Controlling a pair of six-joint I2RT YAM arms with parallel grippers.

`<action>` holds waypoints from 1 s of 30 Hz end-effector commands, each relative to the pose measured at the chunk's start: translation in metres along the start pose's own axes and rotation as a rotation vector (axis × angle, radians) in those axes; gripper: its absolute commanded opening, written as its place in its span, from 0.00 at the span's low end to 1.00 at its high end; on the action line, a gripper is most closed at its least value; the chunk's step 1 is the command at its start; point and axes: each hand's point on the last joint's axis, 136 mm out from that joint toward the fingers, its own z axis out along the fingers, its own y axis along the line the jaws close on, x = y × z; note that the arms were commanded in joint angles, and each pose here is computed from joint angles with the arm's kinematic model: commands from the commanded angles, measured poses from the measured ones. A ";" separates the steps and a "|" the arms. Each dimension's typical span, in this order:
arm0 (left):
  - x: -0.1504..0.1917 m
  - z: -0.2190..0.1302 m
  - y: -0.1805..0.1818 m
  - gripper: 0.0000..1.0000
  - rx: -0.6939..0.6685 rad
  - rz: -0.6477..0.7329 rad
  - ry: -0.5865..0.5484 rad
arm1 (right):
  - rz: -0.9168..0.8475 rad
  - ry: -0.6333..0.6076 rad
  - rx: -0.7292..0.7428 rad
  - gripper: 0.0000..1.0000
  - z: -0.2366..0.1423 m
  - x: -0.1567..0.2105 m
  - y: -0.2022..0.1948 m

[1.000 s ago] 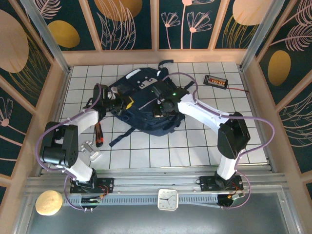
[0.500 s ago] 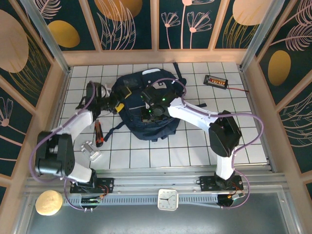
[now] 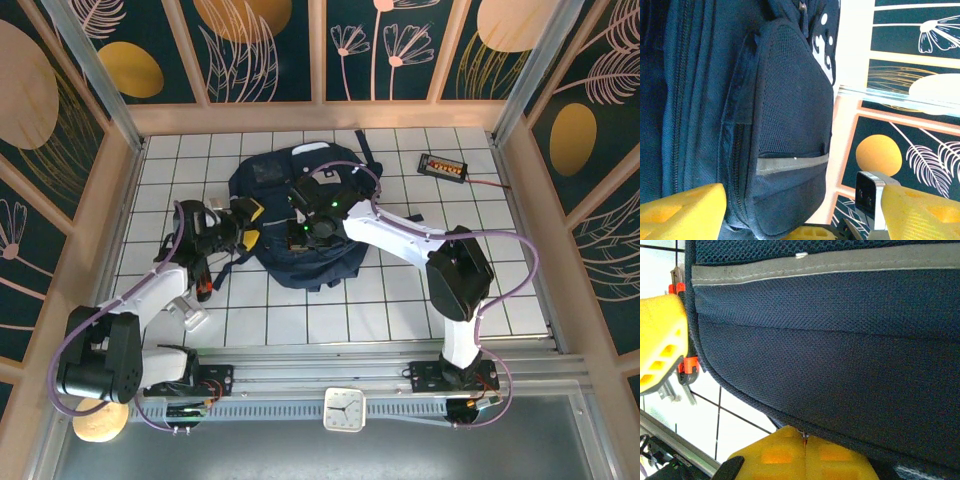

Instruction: Pack books, pencil case, and school supplies into a backpack

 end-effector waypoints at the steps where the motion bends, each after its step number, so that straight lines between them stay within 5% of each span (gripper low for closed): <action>1: 0.004 0.008 -0.009 0.79 0.035 -0.034 0.008 | -0.013 -0.002 -0.077 0.00 -0.004 -0.004 0.024; 17: 0.009 0.029 0.010 0.54 -0.011 -0.055 0.052 | -0.020 -0.001 -0.085 0.00 -0.002 -0.005 0.030; 20: 0.011 0.030 0.010 0.64 -0.025 -0.041 0.066 | -0.014 -0.004 -0.074 0.00 -0.003 -0.007 0.027; 23: 0.014 0.027 0.018 0.98 -0.074 -0.020 0.069 | -0.010 -0.006 -0.075 0.00 -0.003 -0.009 0.025; 30: 0.012 0.025 0.024 0.99 -0.082 -0.029 0.046 | -0.018 -0.007 -0.088 0.00 -0.005 -0.011 0.029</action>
